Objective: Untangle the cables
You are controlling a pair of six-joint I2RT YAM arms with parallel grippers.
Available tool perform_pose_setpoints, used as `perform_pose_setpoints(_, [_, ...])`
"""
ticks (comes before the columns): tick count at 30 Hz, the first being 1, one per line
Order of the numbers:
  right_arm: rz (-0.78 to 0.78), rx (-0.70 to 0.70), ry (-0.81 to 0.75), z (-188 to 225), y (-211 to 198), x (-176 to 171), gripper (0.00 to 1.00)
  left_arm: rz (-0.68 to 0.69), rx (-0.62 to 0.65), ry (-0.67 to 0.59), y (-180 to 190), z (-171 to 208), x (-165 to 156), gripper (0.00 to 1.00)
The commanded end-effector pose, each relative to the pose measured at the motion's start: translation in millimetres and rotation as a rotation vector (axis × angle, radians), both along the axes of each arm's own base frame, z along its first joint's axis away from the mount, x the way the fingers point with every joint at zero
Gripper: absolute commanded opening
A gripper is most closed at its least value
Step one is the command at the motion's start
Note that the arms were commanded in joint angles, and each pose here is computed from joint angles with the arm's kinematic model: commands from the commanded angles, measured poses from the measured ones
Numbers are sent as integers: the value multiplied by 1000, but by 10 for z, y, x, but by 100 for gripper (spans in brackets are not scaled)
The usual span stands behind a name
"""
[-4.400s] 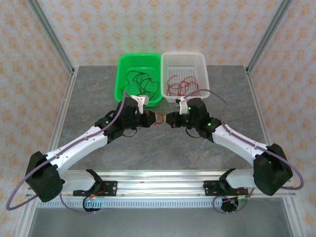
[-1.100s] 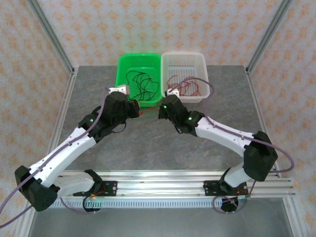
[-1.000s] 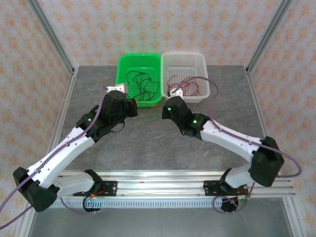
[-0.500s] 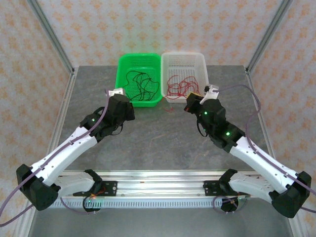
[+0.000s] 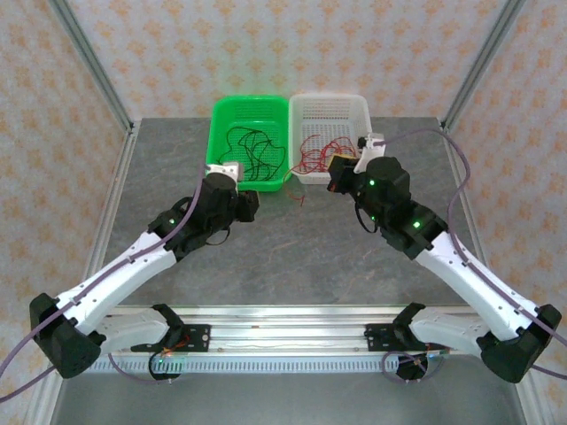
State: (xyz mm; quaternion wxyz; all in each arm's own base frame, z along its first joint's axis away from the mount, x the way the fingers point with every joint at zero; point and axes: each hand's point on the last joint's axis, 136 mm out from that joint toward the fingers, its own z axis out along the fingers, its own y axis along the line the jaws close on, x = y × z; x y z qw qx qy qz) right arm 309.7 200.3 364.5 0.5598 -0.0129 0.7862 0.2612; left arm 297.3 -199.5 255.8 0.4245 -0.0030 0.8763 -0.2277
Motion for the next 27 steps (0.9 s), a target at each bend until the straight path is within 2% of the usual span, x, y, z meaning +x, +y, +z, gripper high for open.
perform_pose_setpoints(1, [133,-189,39,-168,89,-120,0,-108,-52,-116,-253,437,-87,21])
perform_pose_setpoints(6, [248,-264,82,-320,199,-230,0,-180,-95,-177,-501,699,-182,20])
perform_pose_setpoints(10, [404,-281,104,-447,366,-409,0,-268,-139,-221,-740,807,-236,20])
perform_pose_setpoints(17, [666,-318,17,-453,506,-828,0,-416,-126,-286,-1017,779,-264,24])
perform_pose_setpoints(22, [722,-353,-10,-466,512,-911,0,-535,-108,-327,-1127,743,-382,35])
perform_pose_setpoints(27, [734,-360,-15,-483,530,-907,0,-555,-87,-341,-1107,697,-419,38])
